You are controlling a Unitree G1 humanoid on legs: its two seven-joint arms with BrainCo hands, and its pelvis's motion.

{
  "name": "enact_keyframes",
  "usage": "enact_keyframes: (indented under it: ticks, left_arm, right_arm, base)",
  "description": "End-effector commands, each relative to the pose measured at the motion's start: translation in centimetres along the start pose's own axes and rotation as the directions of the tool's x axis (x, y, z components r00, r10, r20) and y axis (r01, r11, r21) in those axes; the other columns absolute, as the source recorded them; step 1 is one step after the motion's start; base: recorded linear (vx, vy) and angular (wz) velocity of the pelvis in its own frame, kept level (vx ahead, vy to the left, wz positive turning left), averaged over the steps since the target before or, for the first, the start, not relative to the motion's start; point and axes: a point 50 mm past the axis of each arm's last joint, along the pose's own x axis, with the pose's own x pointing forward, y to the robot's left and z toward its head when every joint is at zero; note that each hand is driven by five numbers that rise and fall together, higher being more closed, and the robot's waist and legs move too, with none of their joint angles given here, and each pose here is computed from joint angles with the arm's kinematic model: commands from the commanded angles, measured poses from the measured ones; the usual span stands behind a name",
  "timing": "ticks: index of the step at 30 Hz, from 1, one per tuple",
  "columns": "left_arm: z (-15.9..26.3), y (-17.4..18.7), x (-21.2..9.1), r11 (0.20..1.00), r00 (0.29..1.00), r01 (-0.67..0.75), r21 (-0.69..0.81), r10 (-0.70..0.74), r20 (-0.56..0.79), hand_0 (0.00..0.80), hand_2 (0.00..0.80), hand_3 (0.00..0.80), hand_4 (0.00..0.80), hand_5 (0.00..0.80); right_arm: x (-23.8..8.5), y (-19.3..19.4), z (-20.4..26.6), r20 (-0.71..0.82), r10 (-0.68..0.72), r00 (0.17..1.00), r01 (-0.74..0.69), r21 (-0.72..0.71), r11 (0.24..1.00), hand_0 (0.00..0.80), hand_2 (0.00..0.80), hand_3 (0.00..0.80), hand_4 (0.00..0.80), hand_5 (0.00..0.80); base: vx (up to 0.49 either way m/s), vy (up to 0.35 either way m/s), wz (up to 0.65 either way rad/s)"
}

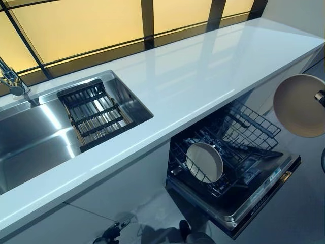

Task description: Take plates into dishwasher

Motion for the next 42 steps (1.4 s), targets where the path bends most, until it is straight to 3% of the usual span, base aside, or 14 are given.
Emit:
enact_keyframes:
  ticks: [1,28,33,42]
  left_arm:
    - [1.6,1.3,0.2,0.998,0.999,-0.046,0.033,0.045,0.025,0.0,0.0,0.0,0.0,0.0]
    - [5.3,-1.2,0.9,0.999,0.988,0.041,0.028,-0.045,0.148,0.0,0.0,0.0,0.0,0.0]
    - [5.6,-2.1,1.0,0.998,0.986,0.056,0.029,-0.06,0.153,0.0,0.0,0.0,0.0,0.0]
    - [6.0,-2.9,1.1,0.997,0.984,0.072,0.039,-0.077,0.161,0.0,0.0,0.0,0.0,0.0]
  right_arm:
    - [0.7,-0.4,0.9,-0.007,-0.048,0.999,0.048,0.039,0.998,0.8,0.8,0.8,0.8,0.8]
    - [3.5,-0.2,4.2,-0.01,-0.05,0.999,0.05,0.0,0.999,0.8,0.8,0.8,0.8,0.8]
    - [3.3,0.9,5.3,-0.04,-0.085,0.996,0.078,-0.146,0.986,0.8,0.8,0.8,0.8,0.8]
    - [2.2,4.4,8.2,-0.044,-0.019,0.999,0.009,-0.225,0.974,0.8,0.8,0.8,0.8,0.8]
  base:
    - [0.0,0.0,0.0]
    - [-0.046,0.015,0.04]
    - [0.0,0.0,0.0]
    - [0.002,-0.001,0.03]
